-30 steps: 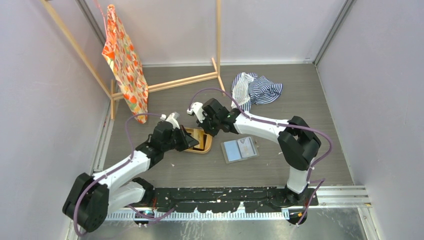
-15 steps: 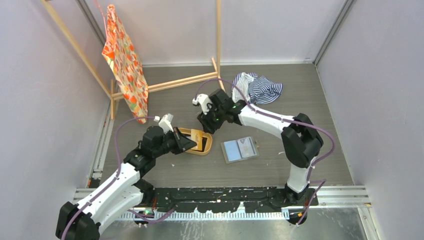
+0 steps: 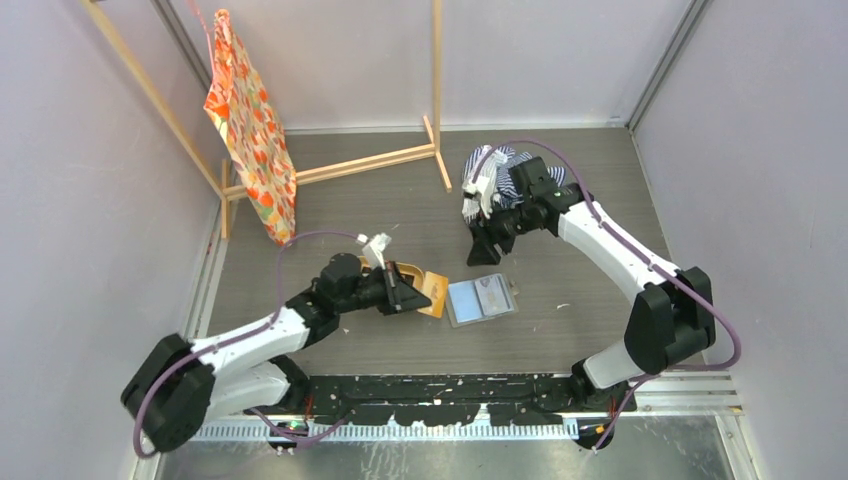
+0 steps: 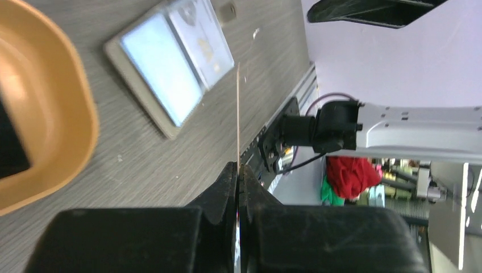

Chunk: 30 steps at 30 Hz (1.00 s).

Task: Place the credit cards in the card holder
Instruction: Insert the credit card into the card holder.

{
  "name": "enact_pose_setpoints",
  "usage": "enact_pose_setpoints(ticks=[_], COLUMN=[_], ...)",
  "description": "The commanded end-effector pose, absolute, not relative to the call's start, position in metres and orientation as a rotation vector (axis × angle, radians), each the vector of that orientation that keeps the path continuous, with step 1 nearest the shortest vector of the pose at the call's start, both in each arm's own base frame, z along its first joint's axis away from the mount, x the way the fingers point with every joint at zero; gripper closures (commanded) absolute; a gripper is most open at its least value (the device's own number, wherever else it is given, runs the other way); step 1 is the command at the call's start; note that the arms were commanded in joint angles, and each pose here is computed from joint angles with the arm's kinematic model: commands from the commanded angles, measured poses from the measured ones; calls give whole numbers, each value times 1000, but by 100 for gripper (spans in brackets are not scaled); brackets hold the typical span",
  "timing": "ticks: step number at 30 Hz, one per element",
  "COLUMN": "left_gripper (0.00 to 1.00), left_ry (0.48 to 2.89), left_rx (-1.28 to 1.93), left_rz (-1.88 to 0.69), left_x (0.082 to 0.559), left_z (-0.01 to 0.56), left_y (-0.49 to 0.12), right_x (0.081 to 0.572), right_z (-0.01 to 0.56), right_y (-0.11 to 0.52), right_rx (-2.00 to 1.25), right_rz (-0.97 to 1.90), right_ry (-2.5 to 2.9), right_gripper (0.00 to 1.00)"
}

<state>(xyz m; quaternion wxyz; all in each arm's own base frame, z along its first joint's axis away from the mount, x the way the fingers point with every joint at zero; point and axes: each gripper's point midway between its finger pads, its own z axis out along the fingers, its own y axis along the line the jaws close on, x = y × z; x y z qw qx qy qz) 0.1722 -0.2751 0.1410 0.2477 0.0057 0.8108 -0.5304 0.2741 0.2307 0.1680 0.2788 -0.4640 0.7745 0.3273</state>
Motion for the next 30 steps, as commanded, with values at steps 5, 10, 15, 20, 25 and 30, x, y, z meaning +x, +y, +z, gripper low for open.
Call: enact_pose_setpoints(ticks=[5, 10, 15, 20, 25, 30], left_gripper=[100, 100, 100, 99, 100, 100], left_ry=[2120, 2230, 2284, 2320, 2340, 2360], left_rx=[175, 63, 10, -14, -42, -56], left_rz=[-1528, -1452, -1405, -1401, -1387, -1386], left_x=[177, 192, 200, 202, 204, 205], left_z=[154, 117, 91, 78, 71, 65], left_y=[-357, -371, -377, -381, -381, -384], right_x=[258, 259, 253, 250, 251, 251], right_z=[139, 121, 107, 97, 86, 75], right_y=[185, 166, 162, 165, 163, 161], right_rx=[-1105, -1085, -1067, -1049, -1030, -1015], right_rz=[1063, 1046, 1058, 1131, 1134, 1127], right_ry=[2329, 2437, 2493, 2550, 2599, 2656], right_gripper=[51, 56, 59, 64, 66, 66])
